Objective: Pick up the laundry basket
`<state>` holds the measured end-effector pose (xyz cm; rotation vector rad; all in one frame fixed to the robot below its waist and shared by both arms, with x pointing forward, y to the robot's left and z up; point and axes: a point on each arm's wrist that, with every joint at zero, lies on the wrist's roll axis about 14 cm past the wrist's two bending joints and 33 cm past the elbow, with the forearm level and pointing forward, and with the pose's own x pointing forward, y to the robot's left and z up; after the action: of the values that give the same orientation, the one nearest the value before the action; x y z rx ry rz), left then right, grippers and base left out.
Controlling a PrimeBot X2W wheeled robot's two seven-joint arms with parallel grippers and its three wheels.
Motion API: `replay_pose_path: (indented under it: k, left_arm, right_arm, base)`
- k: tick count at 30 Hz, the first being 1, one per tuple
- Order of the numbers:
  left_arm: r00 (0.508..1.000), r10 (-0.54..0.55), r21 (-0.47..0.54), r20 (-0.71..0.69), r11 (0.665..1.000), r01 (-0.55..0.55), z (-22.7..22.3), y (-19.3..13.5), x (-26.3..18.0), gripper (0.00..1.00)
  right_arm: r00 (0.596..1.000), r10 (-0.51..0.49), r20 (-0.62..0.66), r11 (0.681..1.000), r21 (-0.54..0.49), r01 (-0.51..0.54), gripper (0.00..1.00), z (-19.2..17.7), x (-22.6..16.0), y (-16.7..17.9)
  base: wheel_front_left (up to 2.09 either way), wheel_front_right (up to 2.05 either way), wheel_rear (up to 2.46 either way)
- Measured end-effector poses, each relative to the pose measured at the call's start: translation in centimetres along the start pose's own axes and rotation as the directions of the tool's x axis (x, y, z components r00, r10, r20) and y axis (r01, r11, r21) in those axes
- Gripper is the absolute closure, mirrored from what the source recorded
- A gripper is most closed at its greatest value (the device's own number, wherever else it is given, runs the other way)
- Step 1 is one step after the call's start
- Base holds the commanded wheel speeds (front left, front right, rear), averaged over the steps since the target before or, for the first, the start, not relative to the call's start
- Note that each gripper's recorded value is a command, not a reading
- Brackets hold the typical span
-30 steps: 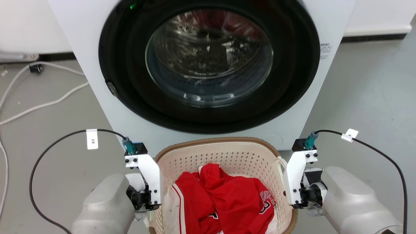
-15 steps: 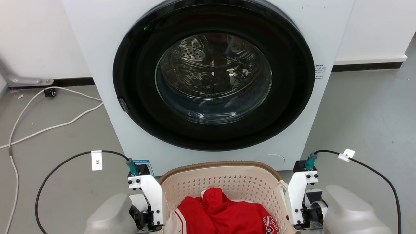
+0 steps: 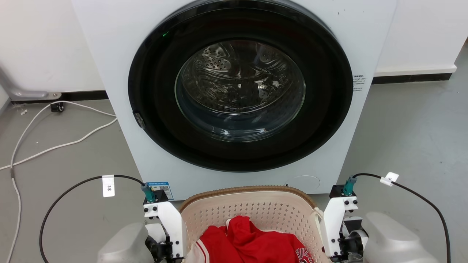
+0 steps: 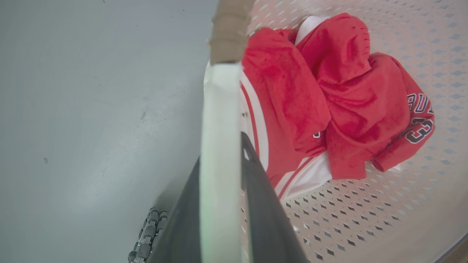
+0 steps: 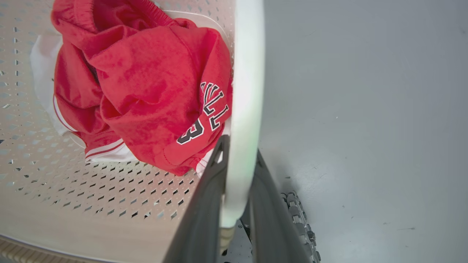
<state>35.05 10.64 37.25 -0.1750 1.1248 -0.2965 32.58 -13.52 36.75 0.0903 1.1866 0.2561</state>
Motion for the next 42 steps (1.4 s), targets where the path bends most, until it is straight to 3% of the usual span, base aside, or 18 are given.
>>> replay_pose_path:
  k: [42]
  left_arm:
    - [1.000,-0.002,0.011,0.004,1.000,0.002,-0.04,-0.08,0.33,1.00]
  right_arm:
    - [1.000,0.003,-0.005,1.000,0.019,-0.003,1.00,-0.38,0.21,-0.10]
  base:
    - [0.00,0.00,0.00]
